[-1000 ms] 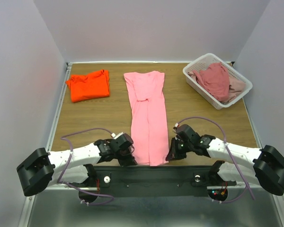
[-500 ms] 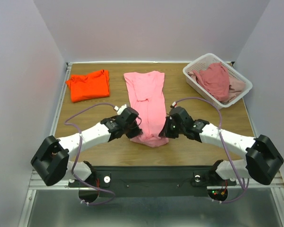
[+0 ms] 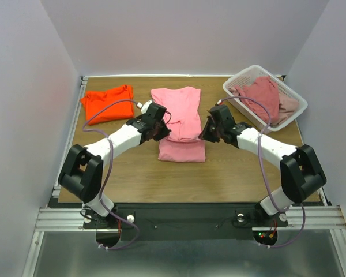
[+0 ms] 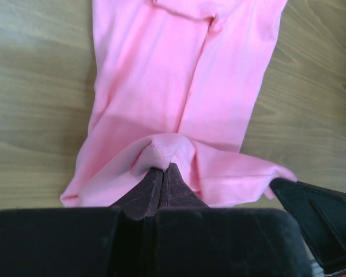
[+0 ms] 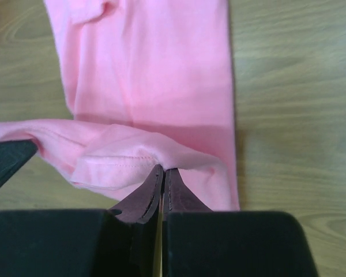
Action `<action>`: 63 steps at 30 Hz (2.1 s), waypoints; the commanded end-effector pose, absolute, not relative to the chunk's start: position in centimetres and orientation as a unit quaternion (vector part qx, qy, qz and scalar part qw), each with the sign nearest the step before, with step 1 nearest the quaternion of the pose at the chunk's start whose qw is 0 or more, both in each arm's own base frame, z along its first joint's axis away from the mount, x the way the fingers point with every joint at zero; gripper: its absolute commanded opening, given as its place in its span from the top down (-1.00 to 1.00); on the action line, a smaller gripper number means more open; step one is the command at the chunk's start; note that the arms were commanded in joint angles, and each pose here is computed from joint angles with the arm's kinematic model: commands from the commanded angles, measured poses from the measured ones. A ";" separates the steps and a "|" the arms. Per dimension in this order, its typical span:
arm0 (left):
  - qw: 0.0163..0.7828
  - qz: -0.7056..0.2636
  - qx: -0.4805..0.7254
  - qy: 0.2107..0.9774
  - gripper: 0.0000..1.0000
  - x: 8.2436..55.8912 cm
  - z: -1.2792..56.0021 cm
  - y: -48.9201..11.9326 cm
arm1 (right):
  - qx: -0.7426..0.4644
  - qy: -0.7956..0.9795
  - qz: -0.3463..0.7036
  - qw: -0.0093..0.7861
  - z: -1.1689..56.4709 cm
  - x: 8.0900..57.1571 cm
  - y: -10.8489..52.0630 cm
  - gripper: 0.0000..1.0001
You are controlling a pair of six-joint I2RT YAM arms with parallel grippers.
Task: Fold and stack the t-shirts
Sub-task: Fold the tshirt
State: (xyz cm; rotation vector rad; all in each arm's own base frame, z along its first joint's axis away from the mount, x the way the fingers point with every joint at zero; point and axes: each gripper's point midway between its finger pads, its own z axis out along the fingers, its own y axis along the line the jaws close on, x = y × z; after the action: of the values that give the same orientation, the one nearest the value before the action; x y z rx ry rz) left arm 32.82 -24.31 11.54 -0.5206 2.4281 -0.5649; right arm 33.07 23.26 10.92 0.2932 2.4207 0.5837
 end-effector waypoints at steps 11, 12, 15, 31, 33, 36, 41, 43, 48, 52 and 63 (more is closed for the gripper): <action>0.328 -0.171 -0.200 0.907 1.00 40.2 11.8 -22.6 | 0.112 0.910 0.244 0.316 10.0 41.1 23.4 0.99; 0.322 -0.163 -0.204 0.910 1.00 40.4 11.1 -22.4 | 0.113 0.910 0.243 0.315 9.8 41.3 23.4 0.99; 0.314 -0.154 -0.210 0.913 1.00 40.7 10.3 -22.1 | 0.114 0.910 0.243 0.317 9.6 42.4 23.7 0.99; 0.295 -0.152 -0.203 0.921 -0.20 42.3 8.9 -21.1 | 0.121 0.902 0.253 0.328 10.4 45.2 24.0 0.47; 0.297 -0.158 -0.193 0.922 -0.51 42.3 9.3 -21.3 | 0.120 0.898 0.258 0.335 11.4 44.9 23.9 0.25; 0.306 -0.164 -0.185 0.919 -0.97 41.7 10.7 -21.0 | 0.111 0.896 0.257 0.344 12.4 43.8 23.3 -0.22; 0.307 -0.186 -0.180 0.916 -0.97 39.2 11.5 -20.6 | 0.082 0.902 0.273 0.323 12.1 40.3 23.1 -0.94; 0.304 -0.188 -0.183 0.916 -0.97 37.2 10.7 -19.9 | 0.073 0.903 0.282 0.317 12.3 38.6 22.8 -1.00; 0.269 -0.216 -0.181 0.921 -0.97 32.3 7.1 -19.3 | 0.071 0.917 0.292 0.262 8.6 32.7 21.7 -1.00; 0.241 -0.225 -0.175 0.928 -0.97 30.4 4.5 -19.6 | 0.065 0.908 0.325 0.256 8.2 31.0 22.2 -1.00; 0.196 -0.266 -0.171 0.928 0.30 27.8 1.7 -20.6 | 0.075 0.916 0.340 0.199 4.0 29.3 24.0 -0.29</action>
State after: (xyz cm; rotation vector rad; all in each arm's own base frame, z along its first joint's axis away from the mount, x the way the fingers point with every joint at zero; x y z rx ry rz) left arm 29.34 -20.43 2.89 -0.4853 2.5561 -0.7134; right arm 28.81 23.05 4.24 0.2086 2.5896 0.9139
